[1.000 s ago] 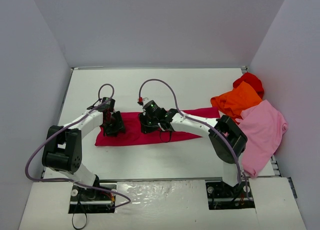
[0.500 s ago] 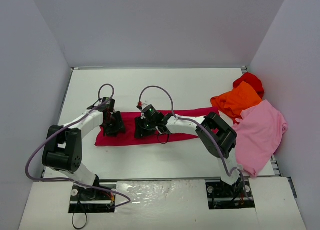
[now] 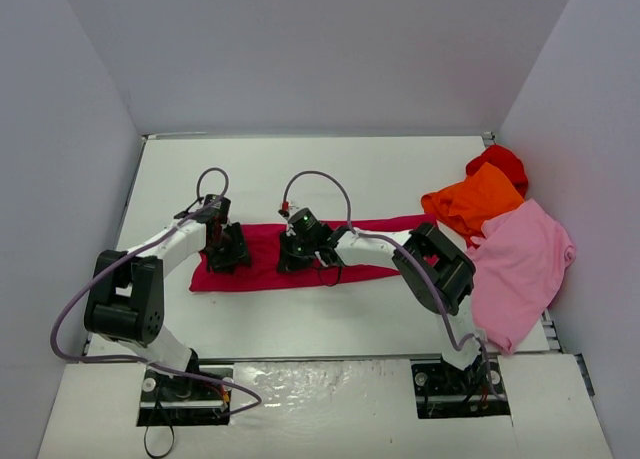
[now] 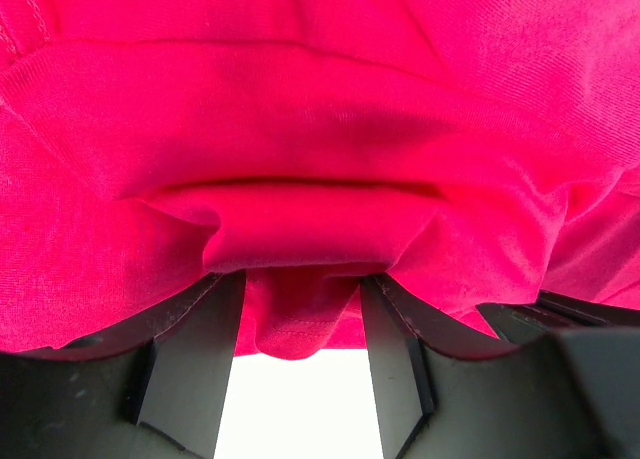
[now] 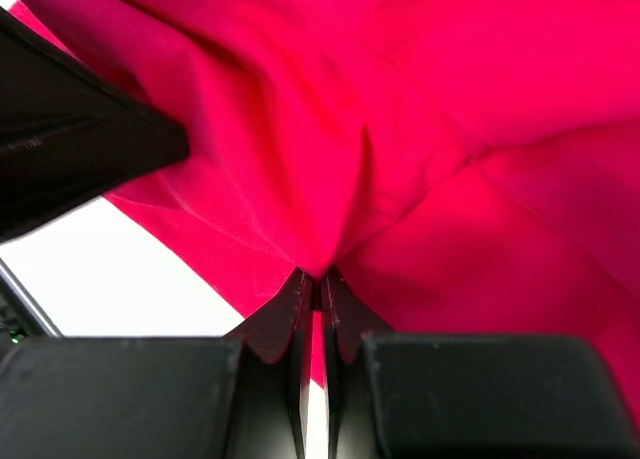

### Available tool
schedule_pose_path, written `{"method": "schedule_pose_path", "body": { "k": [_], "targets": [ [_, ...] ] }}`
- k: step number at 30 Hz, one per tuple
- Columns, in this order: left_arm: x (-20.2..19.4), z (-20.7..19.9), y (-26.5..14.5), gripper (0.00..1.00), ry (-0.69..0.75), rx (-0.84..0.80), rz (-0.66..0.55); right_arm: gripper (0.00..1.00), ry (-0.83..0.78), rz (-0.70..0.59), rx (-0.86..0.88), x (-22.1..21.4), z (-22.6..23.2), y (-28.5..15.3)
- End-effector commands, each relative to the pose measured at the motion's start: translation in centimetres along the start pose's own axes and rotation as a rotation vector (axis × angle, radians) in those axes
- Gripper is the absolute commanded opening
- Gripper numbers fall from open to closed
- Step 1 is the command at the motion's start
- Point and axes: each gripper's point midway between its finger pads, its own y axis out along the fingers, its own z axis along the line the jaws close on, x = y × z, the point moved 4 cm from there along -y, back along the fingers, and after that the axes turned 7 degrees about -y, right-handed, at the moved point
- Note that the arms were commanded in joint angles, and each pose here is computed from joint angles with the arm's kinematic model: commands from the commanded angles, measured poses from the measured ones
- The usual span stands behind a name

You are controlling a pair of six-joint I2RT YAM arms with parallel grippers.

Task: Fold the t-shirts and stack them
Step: Fold the other side of the tshirt into a rectangle

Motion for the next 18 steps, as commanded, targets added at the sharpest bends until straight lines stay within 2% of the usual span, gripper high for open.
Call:
{"method": "schedule_pose_path", "body": {
  "k": [1,8,18],
  "targets": [
    [1.2,-1.1,-1.2,0.47,0.027,-0.031,-0.051,0.00,-0.060,-0.143,-0.006,4.6,1.3,-5.0],
    [1.2,-1.1,-1.2,0.47,0.024,-0.029,-0.052,0.00,-0.101,-0.138,-0.043,5.8,0.7,-7.3],
    [1.3,-1.3,-2.4,0.47,0.031,-0.027,-0.049,0.00,-0.089,-0.044,-0.009,3.3,0.9,-5.9]
  ]
}}
